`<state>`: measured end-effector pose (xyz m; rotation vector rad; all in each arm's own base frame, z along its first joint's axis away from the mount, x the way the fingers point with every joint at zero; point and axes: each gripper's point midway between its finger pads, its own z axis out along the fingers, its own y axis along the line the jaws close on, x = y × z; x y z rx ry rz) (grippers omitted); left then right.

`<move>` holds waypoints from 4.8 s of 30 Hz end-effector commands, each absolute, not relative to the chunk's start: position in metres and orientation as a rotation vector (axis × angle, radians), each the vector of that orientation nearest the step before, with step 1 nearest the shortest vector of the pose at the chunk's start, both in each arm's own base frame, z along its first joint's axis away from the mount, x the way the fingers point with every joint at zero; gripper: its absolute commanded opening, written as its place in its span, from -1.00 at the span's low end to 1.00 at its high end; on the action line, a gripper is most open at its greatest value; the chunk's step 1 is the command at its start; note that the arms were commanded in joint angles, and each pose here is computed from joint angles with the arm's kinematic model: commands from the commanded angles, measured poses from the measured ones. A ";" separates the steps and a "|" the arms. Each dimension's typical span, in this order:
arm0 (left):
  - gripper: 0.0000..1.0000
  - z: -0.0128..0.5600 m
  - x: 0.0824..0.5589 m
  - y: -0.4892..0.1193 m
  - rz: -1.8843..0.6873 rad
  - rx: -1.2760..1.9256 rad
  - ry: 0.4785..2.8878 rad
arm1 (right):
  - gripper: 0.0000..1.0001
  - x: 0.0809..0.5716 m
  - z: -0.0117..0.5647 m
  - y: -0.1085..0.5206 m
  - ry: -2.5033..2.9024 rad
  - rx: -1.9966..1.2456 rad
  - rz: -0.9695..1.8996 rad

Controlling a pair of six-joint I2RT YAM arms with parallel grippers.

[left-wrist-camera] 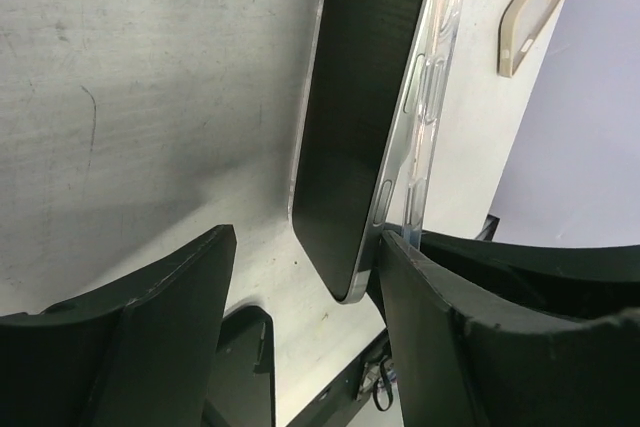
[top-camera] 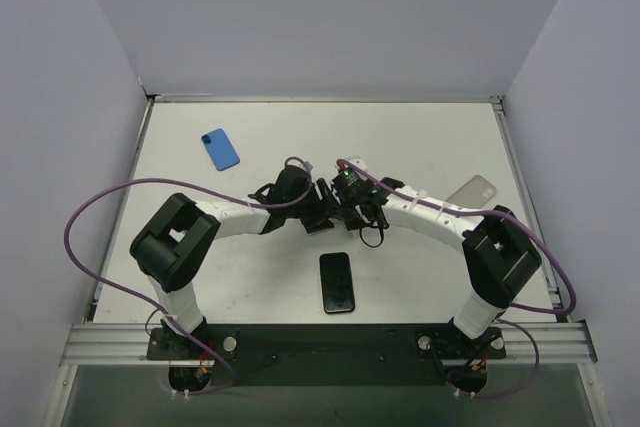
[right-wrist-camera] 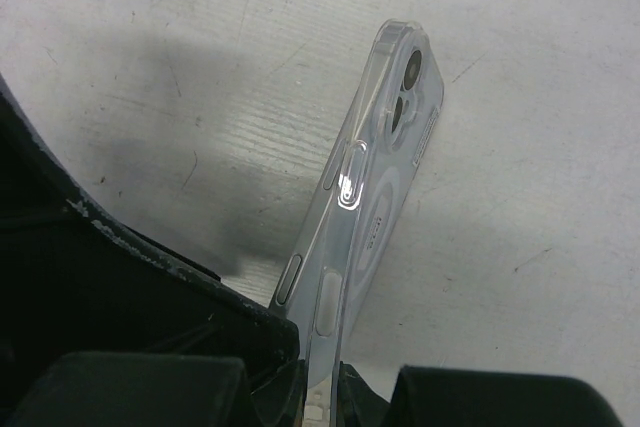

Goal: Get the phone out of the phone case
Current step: Remove the phone case from the phone, then place the phone case at the center of the board.

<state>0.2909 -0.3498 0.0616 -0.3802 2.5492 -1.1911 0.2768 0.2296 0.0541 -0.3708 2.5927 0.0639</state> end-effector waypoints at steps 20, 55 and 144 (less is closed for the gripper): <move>-0.20 0.029 0.289 -0.344 -0.686 -0.063 2.664 | -1.00 0.266 0.060 0.247 2.627 -0.312 0.384; -1.00 -0.018 0.275 -0.321 -0.309 -0.008 2.784 | -1.00 0.278 0.091 0.210 2.575 -0.072 0.540; -1.00 0.093 0.341 0.018 -0.887 -0.999 2.091 | 1.00 0.275 0.088 0.162 2.627 0.171 0.359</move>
